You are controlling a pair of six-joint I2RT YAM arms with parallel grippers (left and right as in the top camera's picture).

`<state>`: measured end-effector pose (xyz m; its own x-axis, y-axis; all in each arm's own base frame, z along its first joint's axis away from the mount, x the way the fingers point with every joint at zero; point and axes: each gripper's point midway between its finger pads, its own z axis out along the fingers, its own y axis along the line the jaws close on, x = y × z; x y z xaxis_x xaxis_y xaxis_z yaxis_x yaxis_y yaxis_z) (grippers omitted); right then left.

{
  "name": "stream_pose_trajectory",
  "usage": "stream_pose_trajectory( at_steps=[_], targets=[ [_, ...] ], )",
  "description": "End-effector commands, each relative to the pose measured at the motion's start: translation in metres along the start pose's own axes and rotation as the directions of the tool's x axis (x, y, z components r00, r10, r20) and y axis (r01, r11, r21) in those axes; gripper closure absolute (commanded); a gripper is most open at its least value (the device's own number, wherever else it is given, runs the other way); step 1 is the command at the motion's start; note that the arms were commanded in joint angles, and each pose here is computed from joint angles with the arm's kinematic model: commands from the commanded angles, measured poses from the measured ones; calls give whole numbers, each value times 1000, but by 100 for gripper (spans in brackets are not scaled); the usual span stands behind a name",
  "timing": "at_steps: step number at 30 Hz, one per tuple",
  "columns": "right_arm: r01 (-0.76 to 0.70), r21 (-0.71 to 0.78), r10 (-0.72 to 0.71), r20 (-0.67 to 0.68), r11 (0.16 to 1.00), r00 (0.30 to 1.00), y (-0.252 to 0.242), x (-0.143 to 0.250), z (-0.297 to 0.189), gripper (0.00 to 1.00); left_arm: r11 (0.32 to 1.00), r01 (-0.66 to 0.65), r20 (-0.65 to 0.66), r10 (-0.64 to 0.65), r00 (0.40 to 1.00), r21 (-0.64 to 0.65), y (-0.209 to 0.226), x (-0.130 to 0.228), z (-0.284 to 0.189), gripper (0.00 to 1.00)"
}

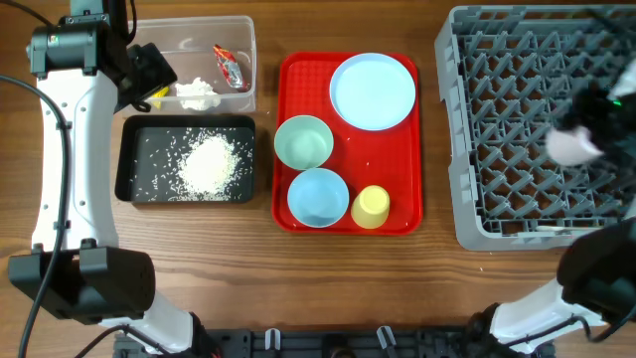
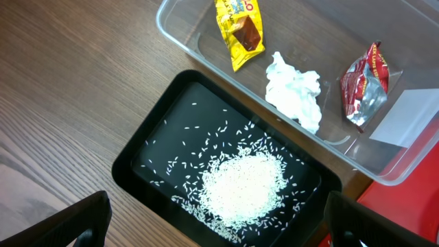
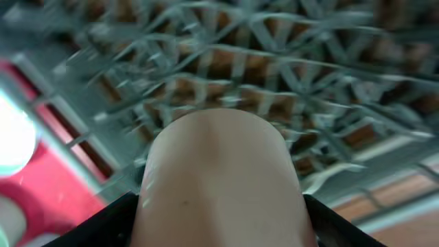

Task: Sort waste into correct bins and load items into the dishwasher rack
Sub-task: 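Carry the white cup with the right gripper into the dish rack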

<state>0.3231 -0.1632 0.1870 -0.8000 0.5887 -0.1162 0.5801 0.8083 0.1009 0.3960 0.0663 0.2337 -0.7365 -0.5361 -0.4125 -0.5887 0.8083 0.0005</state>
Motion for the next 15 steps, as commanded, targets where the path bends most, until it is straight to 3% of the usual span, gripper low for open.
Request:
stream_pose_trajectory(
  at_steps=[1, 7, 15],
  targets=[
    [-79, 39, 77, 59, 996, 995, -37, -11, -11, 30, 1000, 19, 19, -19, 1000, -9, 6, -1, -6, 0],
    [-180, 97, 169, 107, 979, 980, -72, -21, -6, 30, 1000, 19, 19, -19, 1000, -9, 6, -1, -6, 0],
    [-215, 114, 214, 21, 970, 976, -80, 4, 67, 30, 1000, 19, 19, -19, 1000, -9, 6, -1, -6, 0]
  ],
)
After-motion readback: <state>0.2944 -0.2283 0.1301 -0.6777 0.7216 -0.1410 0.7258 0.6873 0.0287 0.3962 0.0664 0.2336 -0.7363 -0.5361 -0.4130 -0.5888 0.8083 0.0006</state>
